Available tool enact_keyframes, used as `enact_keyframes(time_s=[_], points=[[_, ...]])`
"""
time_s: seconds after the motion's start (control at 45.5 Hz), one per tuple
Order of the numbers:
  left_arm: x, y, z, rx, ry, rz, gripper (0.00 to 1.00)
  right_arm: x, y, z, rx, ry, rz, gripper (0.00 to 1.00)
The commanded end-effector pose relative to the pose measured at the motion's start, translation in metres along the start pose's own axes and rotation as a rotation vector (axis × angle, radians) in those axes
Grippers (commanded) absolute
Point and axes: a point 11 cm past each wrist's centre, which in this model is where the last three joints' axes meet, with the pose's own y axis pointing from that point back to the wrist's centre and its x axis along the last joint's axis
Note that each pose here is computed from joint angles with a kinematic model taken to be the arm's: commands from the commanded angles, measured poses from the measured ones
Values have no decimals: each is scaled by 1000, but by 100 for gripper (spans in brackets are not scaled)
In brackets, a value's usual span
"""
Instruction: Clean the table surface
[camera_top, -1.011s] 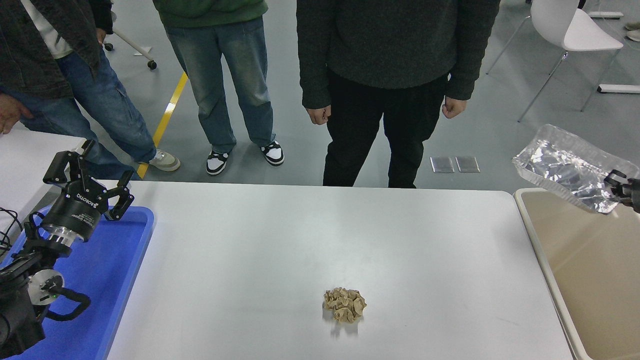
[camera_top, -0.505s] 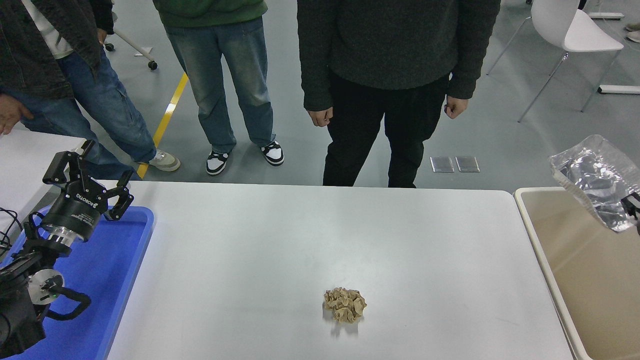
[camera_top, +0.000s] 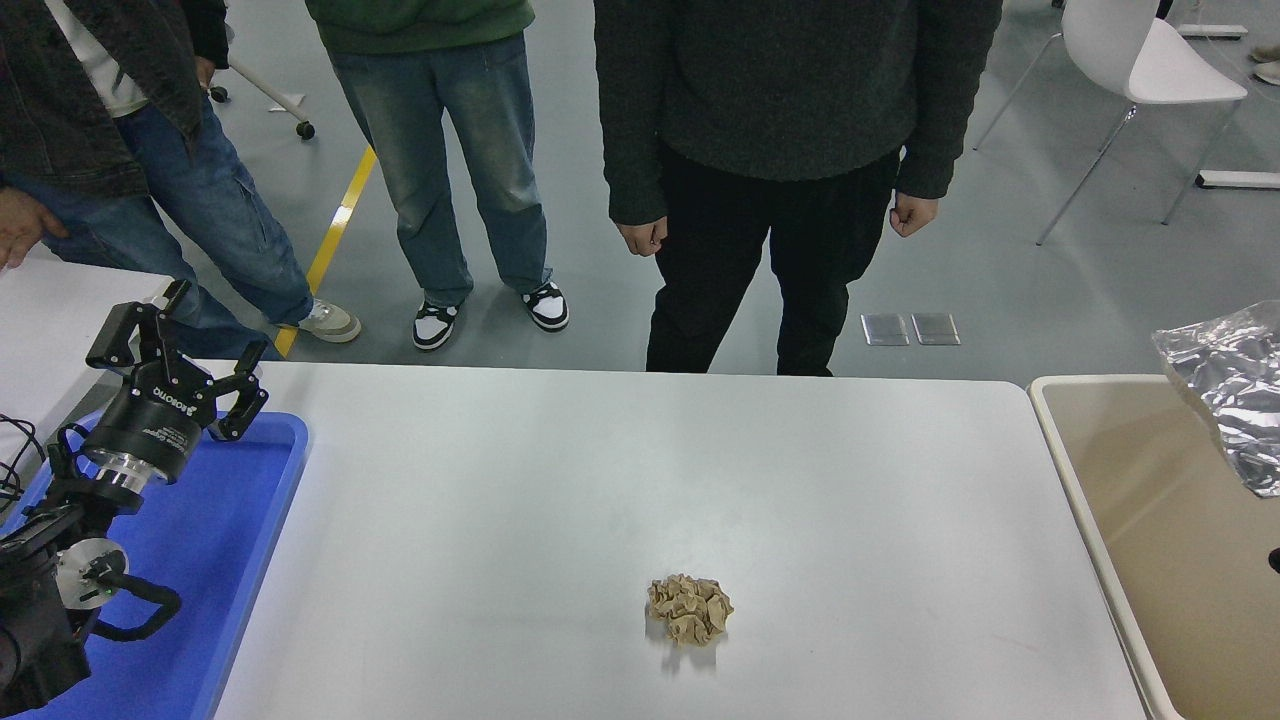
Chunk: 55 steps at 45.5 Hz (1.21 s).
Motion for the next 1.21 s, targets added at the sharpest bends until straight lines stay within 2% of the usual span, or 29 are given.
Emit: enact_keyframes(time_s=[0.0,0.33,0.352,0.374,0.44,0.505,0.527,1.187], points=[[0,0,0,-1,1,0,100,-4,0,6,-19,-61,9,0],[0,0,1,-1,-1,1,100,-5,0,6,-22,-68,6,0],[0,0,0,0,-1,0,100,-5,0,7,-24,-68,6,8],[0,-1,0,-2,0,-1,100,-4,0,6,-24,-69,8,21],[0,0,0,0,-1,0,100,-2,0,6,-24,-72,17,64],[0,-1,1,-2,-1,0,100,-2,0,3,-20,-76,17,95],[0,0,0,1,0,0,100,-2,0,2,-18,-77,14,100],[0,0,0,-1,1,0,100,-4,0,2,-15,-72,-9,100]])
